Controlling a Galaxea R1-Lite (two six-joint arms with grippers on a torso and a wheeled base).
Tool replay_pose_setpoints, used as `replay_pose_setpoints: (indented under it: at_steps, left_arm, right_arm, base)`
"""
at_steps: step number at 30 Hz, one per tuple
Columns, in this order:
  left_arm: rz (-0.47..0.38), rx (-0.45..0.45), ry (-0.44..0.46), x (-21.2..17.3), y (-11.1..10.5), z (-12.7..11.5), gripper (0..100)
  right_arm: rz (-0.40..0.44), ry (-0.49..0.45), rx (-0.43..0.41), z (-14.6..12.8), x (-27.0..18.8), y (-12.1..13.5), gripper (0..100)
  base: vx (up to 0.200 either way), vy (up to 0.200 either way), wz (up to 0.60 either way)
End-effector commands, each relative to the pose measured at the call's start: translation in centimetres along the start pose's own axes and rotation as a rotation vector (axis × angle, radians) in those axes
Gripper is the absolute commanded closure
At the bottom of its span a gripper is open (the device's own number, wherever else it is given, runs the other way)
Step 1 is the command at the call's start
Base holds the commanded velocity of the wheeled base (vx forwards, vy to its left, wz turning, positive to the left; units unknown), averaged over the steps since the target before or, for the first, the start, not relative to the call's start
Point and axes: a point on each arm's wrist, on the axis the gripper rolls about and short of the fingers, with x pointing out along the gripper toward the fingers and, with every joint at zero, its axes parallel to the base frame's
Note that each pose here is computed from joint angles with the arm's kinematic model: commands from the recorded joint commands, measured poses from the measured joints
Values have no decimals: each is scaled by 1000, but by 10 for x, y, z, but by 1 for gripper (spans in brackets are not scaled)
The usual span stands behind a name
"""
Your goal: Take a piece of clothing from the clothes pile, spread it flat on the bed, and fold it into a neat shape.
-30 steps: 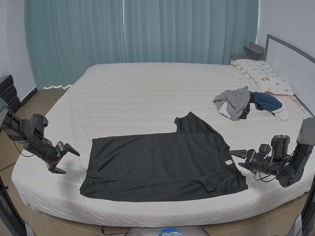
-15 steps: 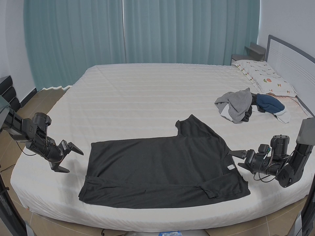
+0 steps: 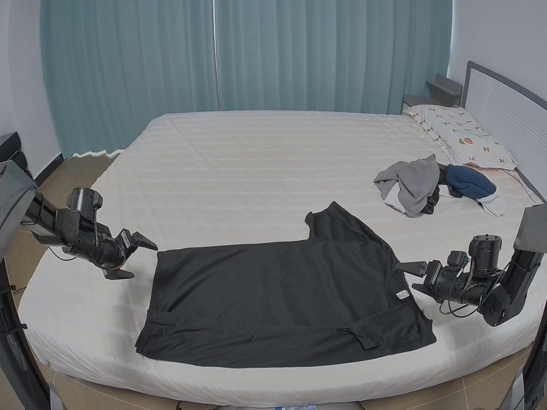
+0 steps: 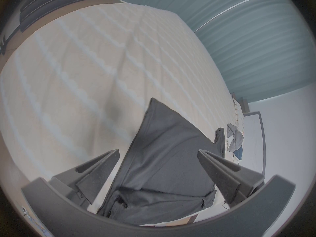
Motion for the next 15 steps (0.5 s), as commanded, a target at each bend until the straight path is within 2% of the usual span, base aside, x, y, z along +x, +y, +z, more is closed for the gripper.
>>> replay_pose_setpoints:
  at_steps: [1,11,15]
  left_arm:
    - [-13,22,1,42,9,11,0]
    - [-79,84,-84,81,13,31,0]
    - [-91,146,-105,99,22,33,0]
  right_arm:
    - [1,6,-2,-2,1,1,0]
    - [-6,15,-1,-3,3,-2,0]
    - [-8,15,-1,-4,3,-2,0]
  base:
    - [0,0,0]
    - [0,0,0]
    - [0,0,0]
